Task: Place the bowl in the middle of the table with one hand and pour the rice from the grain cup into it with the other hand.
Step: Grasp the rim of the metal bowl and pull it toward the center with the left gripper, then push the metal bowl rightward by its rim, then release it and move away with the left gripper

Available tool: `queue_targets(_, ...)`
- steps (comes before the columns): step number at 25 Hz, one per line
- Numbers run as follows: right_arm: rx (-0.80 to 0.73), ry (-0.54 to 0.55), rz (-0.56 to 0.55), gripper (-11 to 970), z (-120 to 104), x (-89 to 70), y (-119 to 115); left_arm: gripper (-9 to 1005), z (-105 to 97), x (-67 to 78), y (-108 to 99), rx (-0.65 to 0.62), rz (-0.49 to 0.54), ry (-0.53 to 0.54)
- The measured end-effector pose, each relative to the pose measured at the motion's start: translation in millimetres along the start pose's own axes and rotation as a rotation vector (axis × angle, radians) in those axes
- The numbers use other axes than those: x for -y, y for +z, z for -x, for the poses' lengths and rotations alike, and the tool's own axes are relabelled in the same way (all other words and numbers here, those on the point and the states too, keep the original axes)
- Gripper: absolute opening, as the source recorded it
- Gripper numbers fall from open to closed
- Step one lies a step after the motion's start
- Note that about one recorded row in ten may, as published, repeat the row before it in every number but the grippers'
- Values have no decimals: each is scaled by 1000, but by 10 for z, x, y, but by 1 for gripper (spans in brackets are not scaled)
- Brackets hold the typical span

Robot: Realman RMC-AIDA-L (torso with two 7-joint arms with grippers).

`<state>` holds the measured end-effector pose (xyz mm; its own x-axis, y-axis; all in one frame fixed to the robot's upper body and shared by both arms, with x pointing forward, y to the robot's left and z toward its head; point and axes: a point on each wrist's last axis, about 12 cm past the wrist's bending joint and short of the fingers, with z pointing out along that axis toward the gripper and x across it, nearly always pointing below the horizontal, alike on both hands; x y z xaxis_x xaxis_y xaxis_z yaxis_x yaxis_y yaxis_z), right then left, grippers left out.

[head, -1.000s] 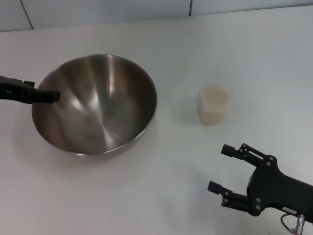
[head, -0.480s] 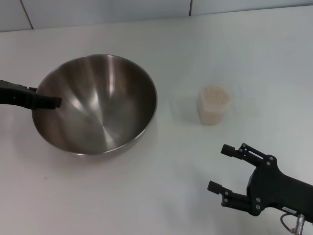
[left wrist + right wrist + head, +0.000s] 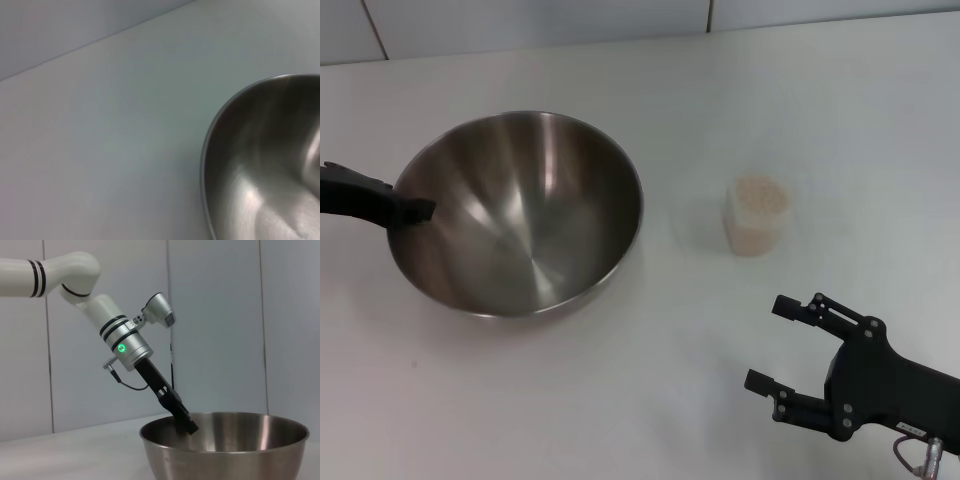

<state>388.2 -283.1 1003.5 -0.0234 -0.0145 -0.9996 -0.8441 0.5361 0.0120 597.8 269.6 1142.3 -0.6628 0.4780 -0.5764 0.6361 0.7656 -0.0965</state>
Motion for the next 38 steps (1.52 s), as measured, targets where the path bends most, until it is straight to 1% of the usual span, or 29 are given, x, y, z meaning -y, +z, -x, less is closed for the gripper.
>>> queue_targets(5, -1, 0, 1, 816, -1, -2, -1, 223, 21, 21, 10, -3, -9, 8)
queue_targets(9, -2, 0, 2, 816, -2, 0, 2, 123, 38, 32, 17, -6, -15, 12)
queue_targets(11, -3, -1, 4, 816, -1, 3, 7, 73, 79, 37, 6, -2, -22, 16)
queue_targets(15, -4, -2, 7, 816, -1, 4, 11, 54, 179, 29, -50, 18, -50, 5)
queue_targets(19, -4, -2, 10, 816, 0, 5, 17, 46, 313, 27, -88, 50, -111, 4)
queue_targets(21, -4, -2, 11, 816, -1, 4, 19, 44, 382, 47, -58, 59, -145, 11)
queue_targets(26, -3, -2, 12, 816, 0, 5, 22, 43, 545, 122, 73, 65, -185, 43)
queue_targets(28, -3, -1, 12, 816, 0, 5, 25, 46, 612, 149, 129, 69, -183, 56)
queue_targets(31, -2, -1, 13, 816, 1, 5, 28, 50, 654, 159, 199, 59, -156, 72)
queue_targets(38, -4, -1, 14, 816, -1, 3, 26, 58, 596, 107, 255, 61, -119, 53)
